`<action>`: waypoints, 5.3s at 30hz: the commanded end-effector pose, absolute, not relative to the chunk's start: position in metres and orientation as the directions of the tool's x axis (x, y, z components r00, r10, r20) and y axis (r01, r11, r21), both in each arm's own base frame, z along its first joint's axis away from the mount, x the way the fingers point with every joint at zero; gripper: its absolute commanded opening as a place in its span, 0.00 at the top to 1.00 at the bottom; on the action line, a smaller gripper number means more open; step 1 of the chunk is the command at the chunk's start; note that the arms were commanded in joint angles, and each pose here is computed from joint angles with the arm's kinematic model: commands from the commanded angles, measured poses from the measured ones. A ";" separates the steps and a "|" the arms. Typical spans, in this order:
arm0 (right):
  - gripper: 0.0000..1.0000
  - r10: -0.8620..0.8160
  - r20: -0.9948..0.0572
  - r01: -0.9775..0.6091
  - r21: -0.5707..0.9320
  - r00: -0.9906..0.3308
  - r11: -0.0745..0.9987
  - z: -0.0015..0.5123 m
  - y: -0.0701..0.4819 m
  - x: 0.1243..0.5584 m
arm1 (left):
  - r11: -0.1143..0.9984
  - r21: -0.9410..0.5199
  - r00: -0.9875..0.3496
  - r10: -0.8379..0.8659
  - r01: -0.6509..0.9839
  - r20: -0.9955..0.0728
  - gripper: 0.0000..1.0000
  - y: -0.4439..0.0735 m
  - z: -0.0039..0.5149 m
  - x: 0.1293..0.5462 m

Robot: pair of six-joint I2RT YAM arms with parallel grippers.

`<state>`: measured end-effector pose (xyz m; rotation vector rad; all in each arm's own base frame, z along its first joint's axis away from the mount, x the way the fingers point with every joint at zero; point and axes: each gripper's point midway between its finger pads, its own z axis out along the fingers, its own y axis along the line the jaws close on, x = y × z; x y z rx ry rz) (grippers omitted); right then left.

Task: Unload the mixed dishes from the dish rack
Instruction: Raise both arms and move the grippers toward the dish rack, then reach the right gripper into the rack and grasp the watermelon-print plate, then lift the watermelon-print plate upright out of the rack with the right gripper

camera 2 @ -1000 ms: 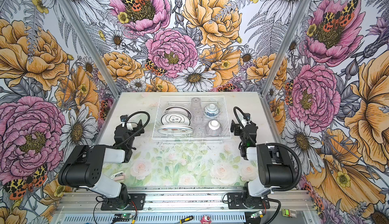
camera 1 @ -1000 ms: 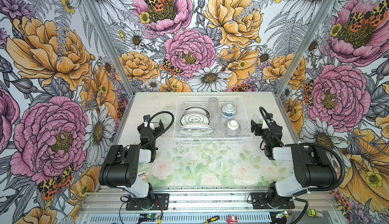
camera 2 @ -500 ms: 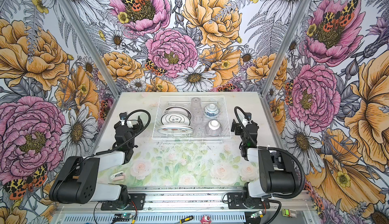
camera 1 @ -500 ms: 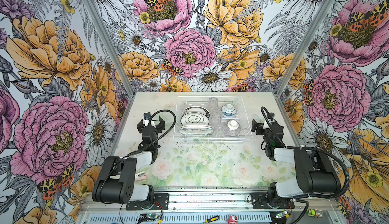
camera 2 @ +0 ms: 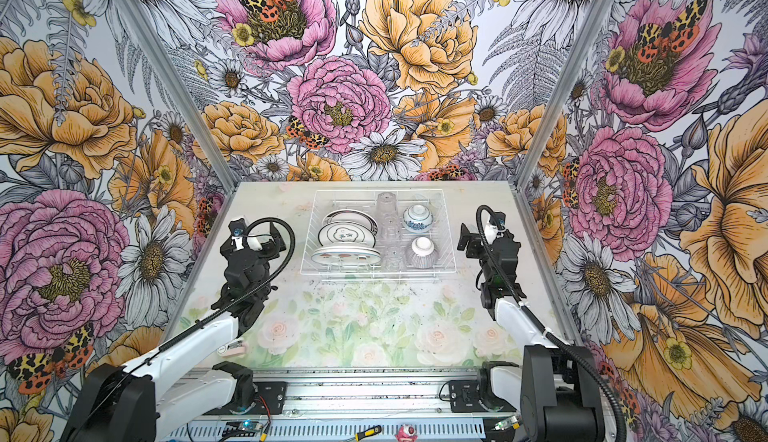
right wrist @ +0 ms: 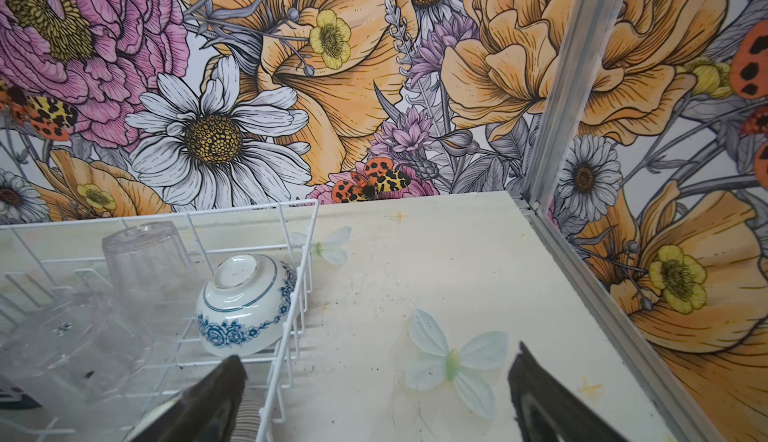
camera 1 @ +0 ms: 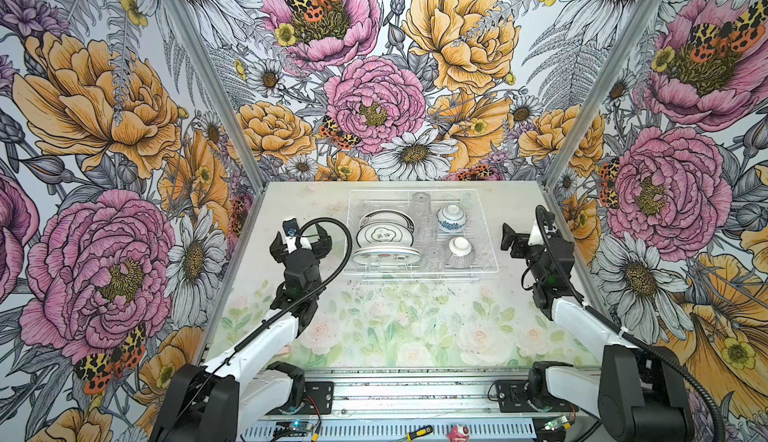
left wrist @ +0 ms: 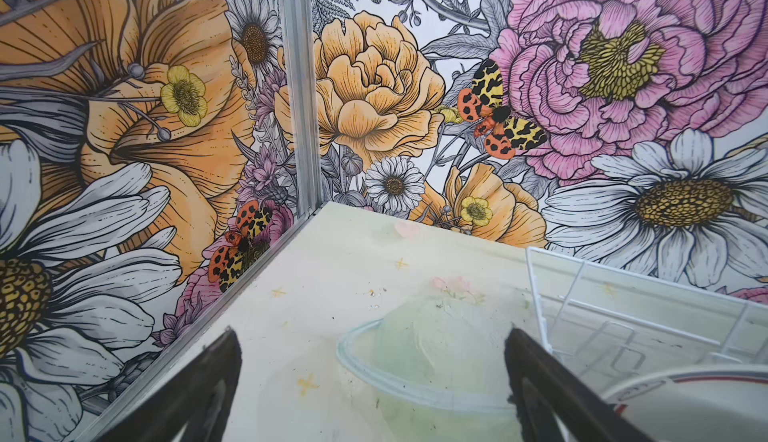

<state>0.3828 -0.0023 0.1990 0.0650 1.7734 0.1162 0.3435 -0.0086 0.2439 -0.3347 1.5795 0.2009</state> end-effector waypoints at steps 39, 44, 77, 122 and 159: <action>0.26 -0.491 -0.795 -0.784 -0.032 -0.355 0.620 0.152 0.319 0.332 | 0.960 -0.277 -0.287 -0.276 -0.037 -0.917 0.01 -0.087 0.213 0.311; 0.27 -0.496 -0.806 -0.796 -0.053 -0.322 0.603 0.161 0.321 0.332 | 0.958 -0.287 -0.289 -0.280 -0.018 -0.915 0.01 -0.092 0.211 0.312; 0.26 -0.523 -0.820 -0.865 -0.073 -0.232 0.497 0.184 0.337 0.326 | 0.944 -0.326 -0.262 -0.304 0.044 -0.916 0.01 -0.093 0.198 0.297; 0.83 -0.572 -0.801 -0.806 -0.216 -0.177 0.551 0.198 0.323 0.348 | 0.937 -0.347 -0.293 -0.321 0.039 -0.901 0.02 -0.098 0.186 0.302; 0.99 -0.424 -0.896 -0.678 -0.231 -0.131 0.698 0.276 0.299 0.354 | 0.934 -0.354 -0.300 -0.327 0.040 -0.896 0.01 -0.098 0.183 0.302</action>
